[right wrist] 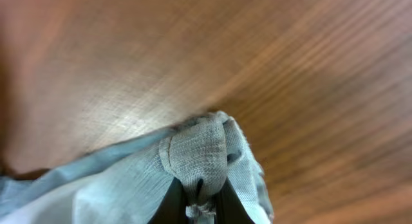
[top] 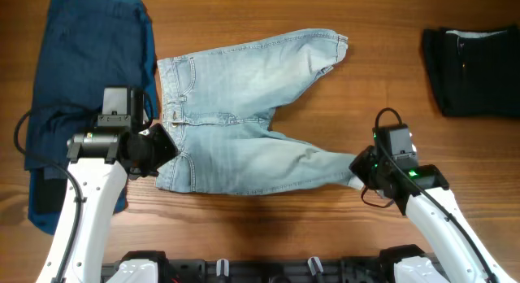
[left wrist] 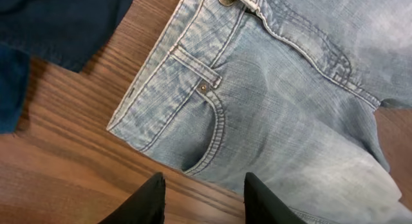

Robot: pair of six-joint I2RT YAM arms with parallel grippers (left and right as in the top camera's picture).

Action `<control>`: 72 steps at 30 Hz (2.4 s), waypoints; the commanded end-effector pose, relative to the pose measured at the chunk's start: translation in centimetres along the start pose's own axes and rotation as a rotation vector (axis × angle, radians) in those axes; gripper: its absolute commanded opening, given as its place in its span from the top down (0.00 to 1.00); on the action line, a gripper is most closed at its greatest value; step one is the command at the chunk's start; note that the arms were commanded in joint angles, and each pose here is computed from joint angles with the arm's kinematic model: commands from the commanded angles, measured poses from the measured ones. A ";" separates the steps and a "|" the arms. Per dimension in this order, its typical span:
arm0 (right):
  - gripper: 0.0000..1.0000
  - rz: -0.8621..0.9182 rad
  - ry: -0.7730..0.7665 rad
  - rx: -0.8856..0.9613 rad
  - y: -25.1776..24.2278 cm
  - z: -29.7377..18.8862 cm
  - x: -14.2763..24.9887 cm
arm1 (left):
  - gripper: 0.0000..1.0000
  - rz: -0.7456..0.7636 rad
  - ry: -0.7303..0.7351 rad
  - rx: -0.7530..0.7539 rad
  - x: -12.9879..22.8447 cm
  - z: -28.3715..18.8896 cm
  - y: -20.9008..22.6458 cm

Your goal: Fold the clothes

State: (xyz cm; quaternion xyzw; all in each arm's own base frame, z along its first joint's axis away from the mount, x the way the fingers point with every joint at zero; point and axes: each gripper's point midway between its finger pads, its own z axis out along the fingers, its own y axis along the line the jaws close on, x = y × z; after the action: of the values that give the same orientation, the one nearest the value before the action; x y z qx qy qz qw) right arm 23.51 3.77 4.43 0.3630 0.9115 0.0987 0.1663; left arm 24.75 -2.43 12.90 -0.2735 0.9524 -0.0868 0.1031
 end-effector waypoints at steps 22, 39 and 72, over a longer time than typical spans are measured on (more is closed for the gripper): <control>0.08 -0.193 0.207 0.196 -1.7 -9.6 1.6 | 0.61 0.016 -0.030 0.022 -0.8 -0.3 -0.7; 0.29 -0.425 -0.109 -0.180 8.8 -7.9 -5.4 | 0.61 0.016 -0.033 0.025 -0.9 -0.3 -0.8; 0.31 -0.473 0.214 0.130 1.6 7.3 3.0 | 0.57 0.016 -0.036 0.027 -0.9 -0.3 -0.8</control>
State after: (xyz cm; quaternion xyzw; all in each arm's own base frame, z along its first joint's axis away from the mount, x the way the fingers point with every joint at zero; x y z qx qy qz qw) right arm 25.36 9.81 0.01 0.1072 0.9875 0.1045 0.0493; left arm 25.48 -2.46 13.10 -0.2722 0.9506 -0.0915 0.1175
